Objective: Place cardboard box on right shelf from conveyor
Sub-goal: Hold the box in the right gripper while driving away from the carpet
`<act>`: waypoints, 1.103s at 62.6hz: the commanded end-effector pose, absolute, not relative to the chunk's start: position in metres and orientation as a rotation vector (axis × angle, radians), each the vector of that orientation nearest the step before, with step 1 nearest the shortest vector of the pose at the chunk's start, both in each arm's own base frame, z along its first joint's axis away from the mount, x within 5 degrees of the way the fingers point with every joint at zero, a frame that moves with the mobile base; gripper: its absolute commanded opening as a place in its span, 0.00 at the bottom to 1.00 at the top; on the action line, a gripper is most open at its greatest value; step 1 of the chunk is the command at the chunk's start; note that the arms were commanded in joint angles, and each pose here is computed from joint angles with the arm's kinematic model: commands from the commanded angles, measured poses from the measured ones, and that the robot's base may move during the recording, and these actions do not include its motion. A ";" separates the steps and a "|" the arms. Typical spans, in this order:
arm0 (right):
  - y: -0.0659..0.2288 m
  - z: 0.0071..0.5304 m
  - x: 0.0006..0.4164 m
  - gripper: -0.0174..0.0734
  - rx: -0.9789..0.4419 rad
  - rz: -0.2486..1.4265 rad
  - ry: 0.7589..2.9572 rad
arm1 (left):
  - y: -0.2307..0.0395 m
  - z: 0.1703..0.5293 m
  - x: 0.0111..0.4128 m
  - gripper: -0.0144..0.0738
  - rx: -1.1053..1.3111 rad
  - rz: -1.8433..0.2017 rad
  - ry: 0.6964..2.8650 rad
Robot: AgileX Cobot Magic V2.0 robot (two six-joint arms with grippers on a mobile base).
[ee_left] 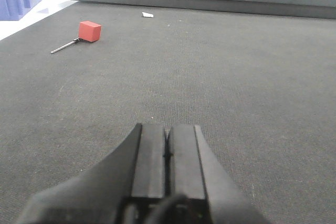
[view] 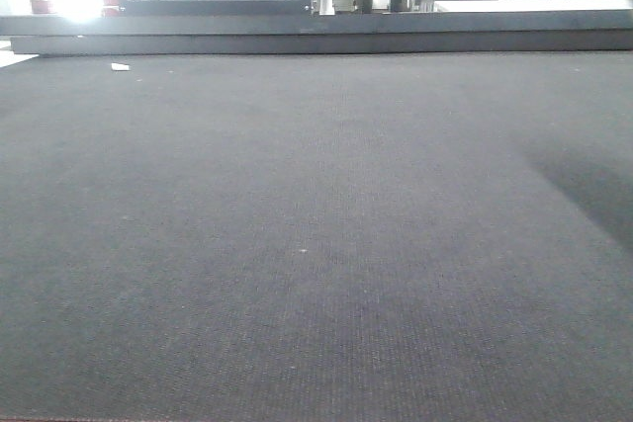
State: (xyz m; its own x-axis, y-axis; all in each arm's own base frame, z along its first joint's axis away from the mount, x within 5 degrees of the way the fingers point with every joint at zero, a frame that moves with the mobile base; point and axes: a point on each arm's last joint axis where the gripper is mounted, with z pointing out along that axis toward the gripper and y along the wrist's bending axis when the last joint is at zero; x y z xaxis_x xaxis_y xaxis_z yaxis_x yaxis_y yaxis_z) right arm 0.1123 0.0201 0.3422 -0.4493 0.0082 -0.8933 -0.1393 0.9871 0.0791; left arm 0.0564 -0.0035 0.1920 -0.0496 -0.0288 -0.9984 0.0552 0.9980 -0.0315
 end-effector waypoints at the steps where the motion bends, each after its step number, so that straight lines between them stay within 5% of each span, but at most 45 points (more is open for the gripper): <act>1: 0.015 0.364 0.088 0.40 -0.086 0.175 1.826 | -0.003 0.198 0.056 0.03 0.009 -0.069 1.530; 19: 0.006 0.377 0.030 0.22 -0.077 0.192 1.600 | -0.003 0.198 0.056 0.03 0.009 -0.069 1.530; 69: 0.005 0.378 0.027 0.22 -0.076 0.192 1.586 | -0.003 0.198 0.056 0.03 0.009 -0.069 1.530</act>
